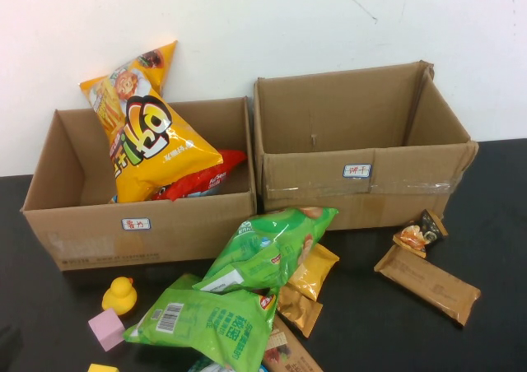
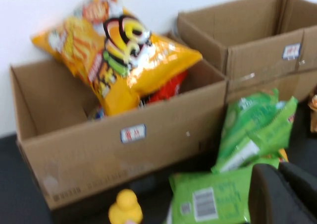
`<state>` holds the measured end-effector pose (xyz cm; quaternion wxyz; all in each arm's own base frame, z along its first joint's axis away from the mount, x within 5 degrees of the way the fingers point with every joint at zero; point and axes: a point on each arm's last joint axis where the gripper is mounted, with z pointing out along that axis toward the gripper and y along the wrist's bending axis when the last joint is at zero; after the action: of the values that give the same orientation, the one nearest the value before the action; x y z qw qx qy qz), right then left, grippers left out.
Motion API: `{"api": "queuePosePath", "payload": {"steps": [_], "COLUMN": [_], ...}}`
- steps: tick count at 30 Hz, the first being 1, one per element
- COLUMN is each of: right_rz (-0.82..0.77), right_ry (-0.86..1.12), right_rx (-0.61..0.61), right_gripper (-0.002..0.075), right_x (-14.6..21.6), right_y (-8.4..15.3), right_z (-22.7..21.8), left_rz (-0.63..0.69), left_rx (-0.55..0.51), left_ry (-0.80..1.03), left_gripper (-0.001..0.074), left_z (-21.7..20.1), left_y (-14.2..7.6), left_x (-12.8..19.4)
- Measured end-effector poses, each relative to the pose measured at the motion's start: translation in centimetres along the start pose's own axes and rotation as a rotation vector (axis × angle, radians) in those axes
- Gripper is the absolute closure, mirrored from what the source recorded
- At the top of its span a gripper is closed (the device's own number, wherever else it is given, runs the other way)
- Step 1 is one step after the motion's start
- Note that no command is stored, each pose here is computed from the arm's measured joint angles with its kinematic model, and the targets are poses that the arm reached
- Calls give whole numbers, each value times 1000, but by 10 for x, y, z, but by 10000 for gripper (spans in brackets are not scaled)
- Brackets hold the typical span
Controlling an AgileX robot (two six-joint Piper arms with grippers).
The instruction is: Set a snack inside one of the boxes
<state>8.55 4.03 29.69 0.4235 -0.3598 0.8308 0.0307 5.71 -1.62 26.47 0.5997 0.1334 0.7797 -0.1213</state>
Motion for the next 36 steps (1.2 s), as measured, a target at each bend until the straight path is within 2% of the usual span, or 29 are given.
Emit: {"api": "queuePosePath", "payload": {"steps": [5, 11, 25, 30, 33, 36], "right_rz": [30, 64, 66, 68, 68, 68], "right_ry": [-108, -184, -189, -189, -190, -190], "right_rx": [34, 35, 36, 35, 35, 35], "right_gripper": [716, 718, 724, 725, 725, 725], "right_x": [32, 32, 32, 32, 32, 32], "right_y": [15, 19, 19, 19, 19, 19], "right_z": [5, 1, 1, 1, 1, 1], "left_rz": [-51, -58, -82, -214, -222, -179], "left_rx": [6, 7, -1, -176, -260, -289], "left_ry": [59, 69, 86, 55, 36, 44], "left_gripper": [736, 736, 736, 736, 736, 736], "left_z": [0, 0, 0, -7, -10, -7], "left_y": [-1, -1, 0, 8, 11, 10], "left_x": [5, 6, 12, 25, 36, 52]}}
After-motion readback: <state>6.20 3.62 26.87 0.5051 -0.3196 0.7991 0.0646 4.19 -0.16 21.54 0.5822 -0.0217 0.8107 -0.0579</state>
